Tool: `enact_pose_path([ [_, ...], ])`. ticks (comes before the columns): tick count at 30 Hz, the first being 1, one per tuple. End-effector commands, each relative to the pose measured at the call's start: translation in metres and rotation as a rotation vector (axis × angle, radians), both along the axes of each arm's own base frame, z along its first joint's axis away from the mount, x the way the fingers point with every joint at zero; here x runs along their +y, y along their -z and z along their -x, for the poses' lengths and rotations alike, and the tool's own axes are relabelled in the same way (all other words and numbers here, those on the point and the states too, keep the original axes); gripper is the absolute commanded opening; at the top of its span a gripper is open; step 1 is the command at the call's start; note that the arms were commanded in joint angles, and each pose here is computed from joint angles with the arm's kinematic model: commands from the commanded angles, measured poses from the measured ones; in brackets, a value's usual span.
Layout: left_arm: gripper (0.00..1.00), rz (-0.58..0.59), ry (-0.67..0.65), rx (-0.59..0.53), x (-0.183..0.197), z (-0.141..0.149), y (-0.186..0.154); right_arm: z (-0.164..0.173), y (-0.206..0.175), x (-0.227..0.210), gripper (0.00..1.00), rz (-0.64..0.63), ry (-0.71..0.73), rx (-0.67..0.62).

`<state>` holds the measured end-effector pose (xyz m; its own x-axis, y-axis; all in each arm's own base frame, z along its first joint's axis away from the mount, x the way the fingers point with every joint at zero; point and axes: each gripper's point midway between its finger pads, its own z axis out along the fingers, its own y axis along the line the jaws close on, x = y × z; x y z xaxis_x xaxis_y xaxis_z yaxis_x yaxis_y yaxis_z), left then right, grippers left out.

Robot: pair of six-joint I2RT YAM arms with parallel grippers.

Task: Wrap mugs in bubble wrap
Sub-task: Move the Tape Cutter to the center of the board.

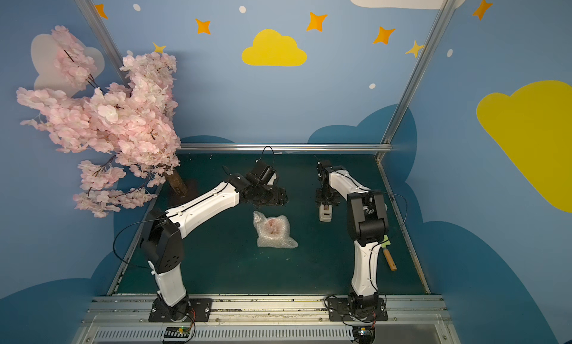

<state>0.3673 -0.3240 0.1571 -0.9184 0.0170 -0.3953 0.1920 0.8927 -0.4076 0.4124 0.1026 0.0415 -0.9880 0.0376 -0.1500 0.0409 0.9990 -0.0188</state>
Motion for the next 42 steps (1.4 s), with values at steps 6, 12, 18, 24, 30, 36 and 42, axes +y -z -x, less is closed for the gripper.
enact_pose_path([
  [6, 0.85, 0.016, 0.026, 0.009, -0.009, -0.024, 0.007, -0.009, -0.001, 0.065, 0.29, -0.142, -0.167, -0.034],
  [12, 0.85, 0.017, 0.014, 0.012, -0.008, -0.041, 0.015, 0.000, -0.005, 0.115, 0.38, -0.145, -0.343, -0.021],
  [18, 0.84, -0.015, 0.014, 0.029, -0.007, -0.060, 0.037, 0.003, -0.026, 0.121, 0.78, -0.148, -0.385, -0.057],
  [24, 0.80, -0.005, 0.032, 0.022, -0.013, -0.073, 0.049, 0.016, -0.058, 0.110, 0.79, -0.253, -0.344, -0.072],
  [30, 0.64, 0.016, 0.066, 0.047, -0.024, -0.083, 0.065, 0.036, -0.069, 0.092, 0.75, -0.400, -0.240, -0.074],
  [36, 0.52, 0.024, 0.067, 0.069, -0.026, -0.085, 0.079, 0.047, -0.071, 0.090, 0.68, -0.488, -0.215, -0.092],
  [42, 0.51, 0.165, 0.058, 0.024, -0.025, -0.093, 0.048, 0.059, -0.058, 0.085, 0.67, -0.516, -0.185, -0.072],
])
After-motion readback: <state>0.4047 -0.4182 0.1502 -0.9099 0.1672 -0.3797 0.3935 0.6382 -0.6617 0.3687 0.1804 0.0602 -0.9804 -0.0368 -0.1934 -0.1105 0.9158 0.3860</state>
